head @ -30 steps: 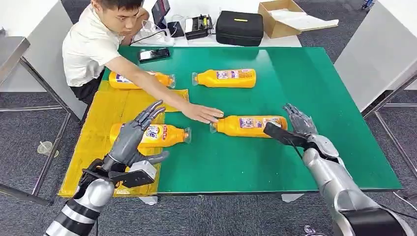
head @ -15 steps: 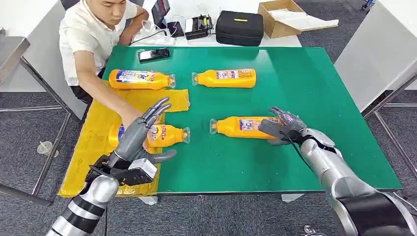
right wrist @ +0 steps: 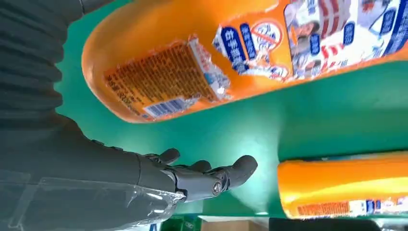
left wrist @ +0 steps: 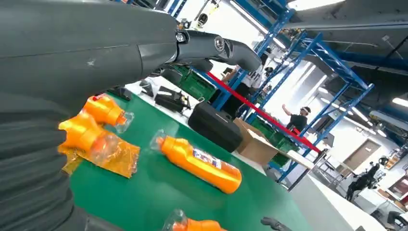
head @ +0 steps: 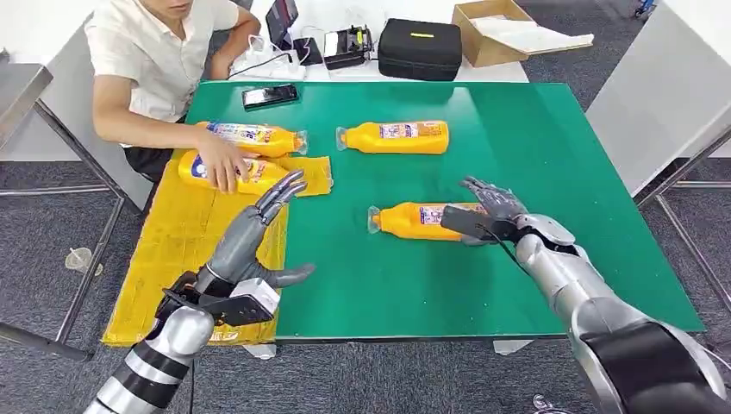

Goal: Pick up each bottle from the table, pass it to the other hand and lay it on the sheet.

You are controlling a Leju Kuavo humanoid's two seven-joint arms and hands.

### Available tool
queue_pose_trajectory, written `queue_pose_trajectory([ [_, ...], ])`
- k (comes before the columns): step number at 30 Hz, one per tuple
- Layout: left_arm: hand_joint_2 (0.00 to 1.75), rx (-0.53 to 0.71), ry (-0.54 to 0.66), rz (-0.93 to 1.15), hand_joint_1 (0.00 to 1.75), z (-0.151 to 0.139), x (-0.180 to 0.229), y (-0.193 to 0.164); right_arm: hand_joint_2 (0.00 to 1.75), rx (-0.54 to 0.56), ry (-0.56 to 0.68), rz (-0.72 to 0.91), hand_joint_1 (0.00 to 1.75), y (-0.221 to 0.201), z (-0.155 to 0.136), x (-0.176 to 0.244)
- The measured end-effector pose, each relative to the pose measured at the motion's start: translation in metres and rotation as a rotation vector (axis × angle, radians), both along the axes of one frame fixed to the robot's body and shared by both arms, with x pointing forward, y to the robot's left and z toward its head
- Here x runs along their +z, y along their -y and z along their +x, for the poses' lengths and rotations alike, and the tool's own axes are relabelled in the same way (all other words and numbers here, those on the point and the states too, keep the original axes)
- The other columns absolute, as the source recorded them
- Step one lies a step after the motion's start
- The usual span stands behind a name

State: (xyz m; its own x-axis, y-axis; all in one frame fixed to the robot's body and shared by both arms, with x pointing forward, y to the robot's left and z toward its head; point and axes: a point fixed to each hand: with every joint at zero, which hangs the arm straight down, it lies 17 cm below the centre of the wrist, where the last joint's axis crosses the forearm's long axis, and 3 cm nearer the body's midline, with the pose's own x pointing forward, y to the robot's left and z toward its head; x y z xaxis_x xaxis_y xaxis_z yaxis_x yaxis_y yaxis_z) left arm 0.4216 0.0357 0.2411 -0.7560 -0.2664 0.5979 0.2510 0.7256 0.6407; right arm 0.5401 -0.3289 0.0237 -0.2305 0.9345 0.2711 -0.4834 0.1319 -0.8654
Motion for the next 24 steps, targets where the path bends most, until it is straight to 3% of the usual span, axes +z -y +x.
queue_pose_trajectory([
  [8, 1.75, -0.005, -0.003, 0.004, 0.0, -0.001, -0.002, 0.002, 1.75, 0.006, -0.012, -0.01, 0.0, 0.0, -0.002, -0.004],
  [18, 1.75, -0.017, -0.028, -0.01, 0.0, -0.001, -0.007, 0.003, 1.75, -0.048, -0.24, -0.028, 0.0, 0.018, -0.027, -0.032],
  [19, 1.75, -0.018, -0.032, -0.013, 0.0, -0.001, -0.008, 0.003, 1.75, -0.051, -0.253, -0.024, 0.16, 0.02, -0.029, -0.034],
  [20, 1.75, -0.02, -0.034, -0.015, 0.0, -0.001, -0.009, 0.003, 1.75, -0.055, -0.265, -0.019, 1.36, 0.021, -0.031, -0.035],
  [21, 1.75, -0.021, -0.037, -0.017, 0.0, -0.001, -0.009, 0.003, 1.75, -0.056, -0.274, -0.015, 1.73, 0.023, -0.032, -0.036],
  [24, 1.75, -0.024, -0.04, -0.015, 0.0, -0.001, -0.011, 0.004, 1.75, -0.048, -0.294, -0.018, 1.75, 0.025, -0.037, -0.039],
])
